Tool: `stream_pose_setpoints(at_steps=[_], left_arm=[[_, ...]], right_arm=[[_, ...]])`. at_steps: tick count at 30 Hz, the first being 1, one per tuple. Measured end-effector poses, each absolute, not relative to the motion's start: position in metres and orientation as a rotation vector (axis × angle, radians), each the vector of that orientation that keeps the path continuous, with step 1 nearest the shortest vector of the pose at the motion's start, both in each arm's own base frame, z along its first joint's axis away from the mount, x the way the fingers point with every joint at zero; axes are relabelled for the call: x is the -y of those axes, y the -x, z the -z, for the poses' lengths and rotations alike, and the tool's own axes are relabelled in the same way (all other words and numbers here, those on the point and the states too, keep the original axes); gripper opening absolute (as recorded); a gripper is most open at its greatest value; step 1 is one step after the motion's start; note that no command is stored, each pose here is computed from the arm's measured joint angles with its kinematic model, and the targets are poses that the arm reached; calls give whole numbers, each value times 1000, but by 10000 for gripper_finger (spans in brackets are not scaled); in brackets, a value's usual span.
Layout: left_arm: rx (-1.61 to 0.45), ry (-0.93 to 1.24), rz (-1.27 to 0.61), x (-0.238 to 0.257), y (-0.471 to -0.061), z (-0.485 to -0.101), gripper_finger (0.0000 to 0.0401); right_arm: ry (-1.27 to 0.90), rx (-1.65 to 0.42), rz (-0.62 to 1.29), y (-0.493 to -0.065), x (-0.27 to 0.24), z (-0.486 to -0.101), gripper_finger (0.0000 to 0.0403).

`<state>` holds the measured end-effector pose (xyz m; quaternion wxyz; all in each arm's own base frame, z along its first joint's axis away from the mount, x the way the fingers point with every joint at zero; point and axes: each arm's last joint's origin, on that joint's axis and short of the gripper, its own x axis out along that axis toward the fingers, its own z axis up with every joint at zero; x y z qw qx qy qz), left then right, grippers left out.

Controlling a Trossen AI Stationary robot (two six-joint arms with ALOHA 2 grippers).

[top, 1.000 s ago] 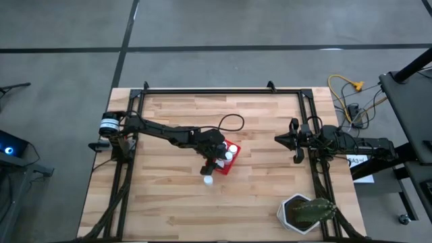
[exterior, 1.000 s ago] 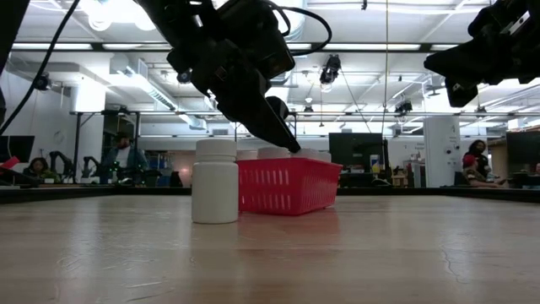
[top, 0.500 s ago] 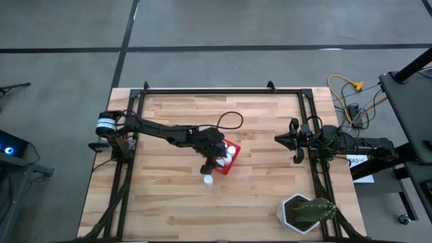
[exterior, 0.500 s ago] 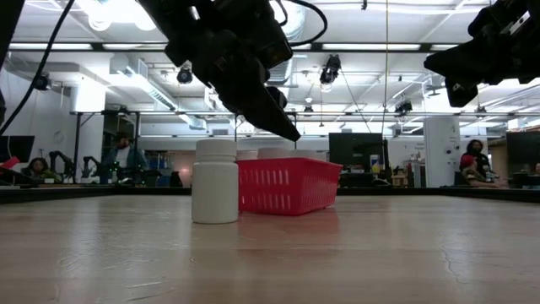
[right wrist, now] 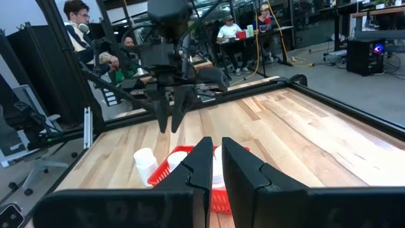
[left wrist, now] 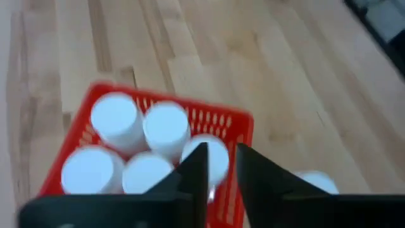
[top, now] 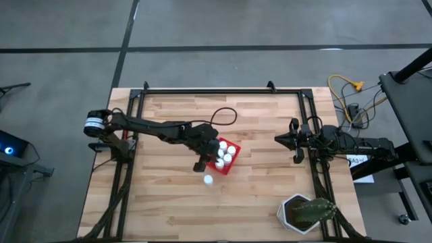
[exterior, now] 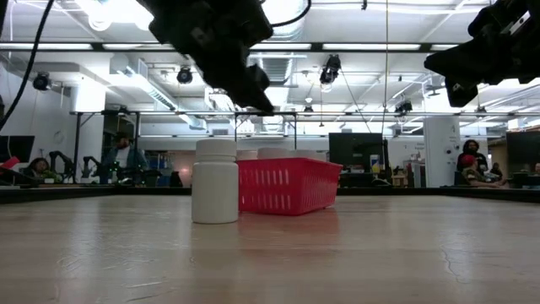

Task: Pick and place pill bottles into a basket
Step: Put the top white pill bottle into the red basket

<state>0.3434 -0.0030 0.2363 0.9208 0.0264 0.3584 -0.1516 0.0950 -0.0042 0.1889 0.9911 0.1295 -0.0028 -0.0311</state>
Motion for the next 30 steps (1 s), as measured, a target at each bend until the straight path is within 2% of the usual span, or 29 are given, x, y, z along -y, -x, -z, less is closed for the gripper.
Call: stream_pose_setpoints(at_steps=[4, 6, 30], left_arm=[[-771, -80, 302, 2, -339, -231, 14], [-779, -81, 299, 2, -340, -227, 4], [-913, -92, 304, 2, -344, -195, 8]], right_arm=[[-236, 5, 63, -95, 4, -189, 27], [-232, 6, 63, -95, 4, -189, 27], [-236, 7, 63, -95, 4, -189, 27]])
